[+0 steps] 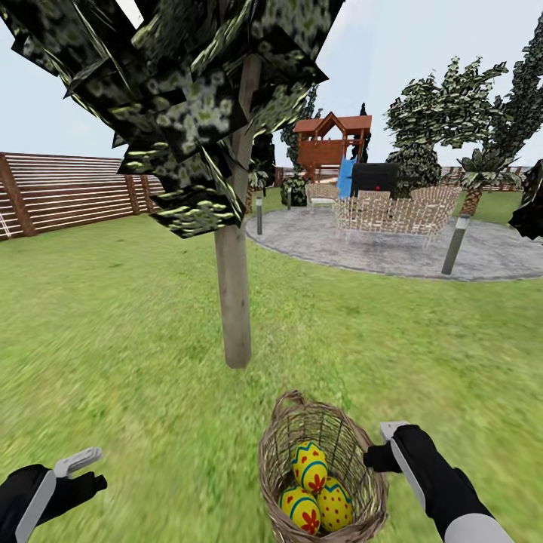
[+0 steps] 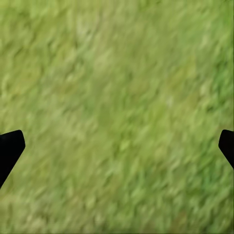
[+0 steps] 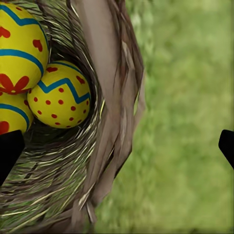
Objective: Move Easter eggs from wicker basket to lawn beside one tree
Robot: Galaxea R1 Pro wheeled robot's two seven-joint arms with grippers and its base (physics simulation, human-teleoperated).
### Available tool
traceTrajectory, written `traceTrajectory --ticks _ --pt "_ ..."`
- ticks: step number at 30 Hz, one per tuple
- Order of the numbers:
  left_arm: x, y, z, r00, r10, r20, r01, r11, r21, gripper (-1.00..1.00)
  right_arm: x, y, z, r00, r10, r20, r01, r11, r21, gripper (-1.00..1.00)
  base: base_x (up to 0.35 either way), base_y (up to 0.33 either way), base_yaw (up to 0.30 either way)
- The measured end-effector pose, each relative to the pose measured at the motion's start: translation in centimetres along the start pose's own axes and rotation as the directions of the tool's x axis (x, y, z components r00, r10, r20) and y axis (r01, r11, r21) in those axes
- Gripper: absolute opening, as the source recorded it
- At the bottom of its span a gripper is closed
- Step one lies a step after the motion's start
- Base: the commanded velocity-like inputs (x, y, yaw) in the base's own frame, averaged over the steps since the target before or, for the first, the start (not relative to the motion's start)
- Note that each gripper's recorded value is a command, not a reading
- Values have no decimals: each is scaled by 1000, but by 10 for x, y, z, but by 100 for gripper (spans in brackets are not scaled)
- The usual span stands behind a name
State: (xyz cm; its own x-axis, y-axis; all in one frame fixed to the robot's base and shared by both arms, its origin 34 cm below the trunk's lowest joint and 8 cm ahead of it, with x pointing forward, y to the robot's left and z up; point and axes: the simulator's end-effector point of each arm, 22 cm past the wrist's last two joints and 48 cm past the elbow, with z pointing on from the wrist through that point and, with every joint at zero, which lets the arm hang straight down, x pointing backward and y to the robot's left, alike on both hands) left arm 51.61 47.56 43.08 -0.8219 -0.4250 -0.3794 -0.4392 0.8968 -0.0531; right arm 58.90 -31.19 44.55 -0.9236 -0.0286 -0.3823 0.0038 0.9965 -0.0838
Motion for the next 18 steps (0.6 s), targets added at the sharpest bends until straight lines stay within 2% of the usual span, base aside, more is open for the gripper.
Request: traceTrajectory --ticks 6,18 --pt "0 -1 0 1000 -1 0 1 1000 2 100 0 2 0 1000 -3 0 3 1000 0 100 -14 73 0" --pt "-1 0 -1 1000 -2 2 2 1000 1 100 0 3 0 1000 -3 1 3 1000 -1 100 -3 315 0"
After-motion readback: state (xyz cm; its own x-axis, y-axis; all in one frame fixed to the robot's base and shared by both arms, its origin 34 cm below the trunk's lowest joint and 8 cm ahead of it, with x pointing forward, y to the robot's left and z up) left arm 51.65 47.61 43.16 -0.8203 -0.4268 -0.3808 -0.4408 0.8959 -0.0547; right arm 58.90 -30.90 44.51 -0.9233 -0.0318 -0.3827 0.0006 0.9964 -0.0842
